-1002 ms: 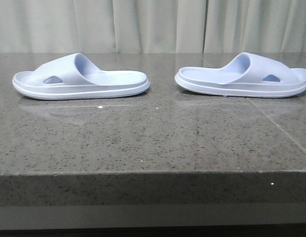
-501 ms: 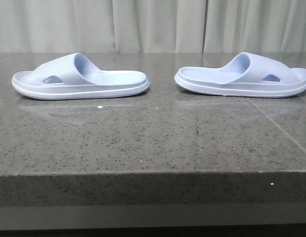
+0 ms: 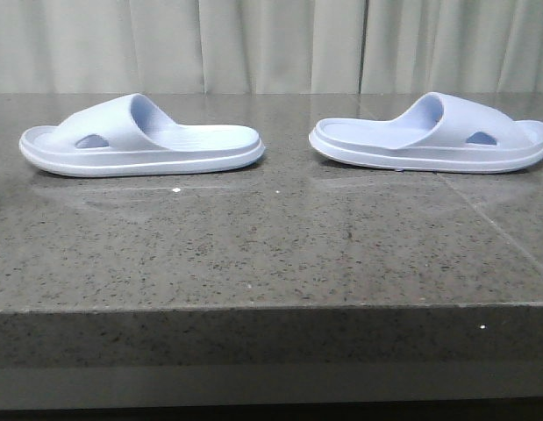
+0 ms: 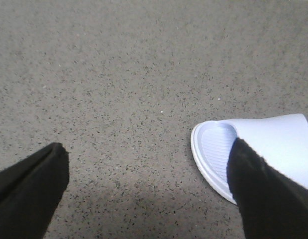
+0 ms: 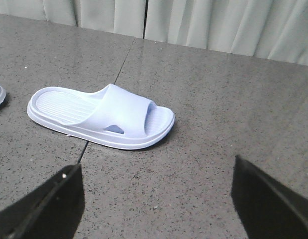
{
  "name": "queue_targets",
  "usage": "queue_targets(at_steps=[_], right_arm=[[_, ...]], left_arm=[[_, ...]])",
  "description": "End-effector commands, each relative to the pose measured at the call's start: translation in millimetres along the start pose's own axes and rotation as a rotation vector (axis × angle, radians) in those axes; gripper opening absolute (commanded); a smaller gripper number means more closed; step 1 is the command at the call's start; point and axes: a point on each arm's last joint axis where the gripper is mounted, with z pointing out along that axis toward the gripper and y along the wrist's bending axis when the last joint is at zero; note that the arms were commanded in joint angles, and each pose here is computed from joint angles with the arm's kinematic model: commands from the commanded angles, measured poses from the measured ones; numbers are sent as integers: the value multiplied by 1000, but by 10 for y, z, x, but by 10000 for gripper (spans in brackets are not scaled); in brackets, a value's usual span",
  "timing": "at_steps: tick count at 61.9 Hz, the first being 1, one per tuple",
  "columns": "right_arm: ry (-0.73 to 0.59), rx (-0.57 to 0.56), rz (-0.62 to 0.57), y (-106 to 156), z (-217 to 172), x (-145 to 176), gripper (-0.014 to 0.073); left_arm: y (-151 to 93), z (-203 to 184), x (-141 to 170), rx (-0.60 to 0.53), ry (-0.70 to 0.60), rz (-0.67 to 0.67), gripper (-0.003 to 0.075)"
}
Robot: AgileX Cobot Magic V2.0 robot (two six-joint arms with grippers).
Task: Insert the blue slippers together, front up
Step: 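Grasp the heel of the slipper nearest the left gripper and lift it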
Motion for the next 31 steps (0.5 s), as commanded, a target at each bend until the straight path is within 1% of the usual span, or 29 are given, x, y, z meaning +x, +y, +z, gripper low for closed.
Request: queue_targets(at_steps=[1,6,10,17,23,31], right_arm=[[-93,4,-1,-10,-23,-169,624],[-93,4,-1,-10,-23,-169,624],[-93,4,-1,-10,-23,-169,624],[-93,4,-1,-10,-23,-169,624],[-93,4,-1,-10,-23,-169,624],[-93,4,-1,-10,-23,-169,624]], left_arm=[[-42,82,-256,35,-13,11,617],[-68,257,-327,105,62,10,608],[-51,410,-385,187,122,-64,580],[150,621,-438,278,202,-168,508],[338,799,-416,352,288,-243,451],[412,1041,-372,503,381,-309,419]])
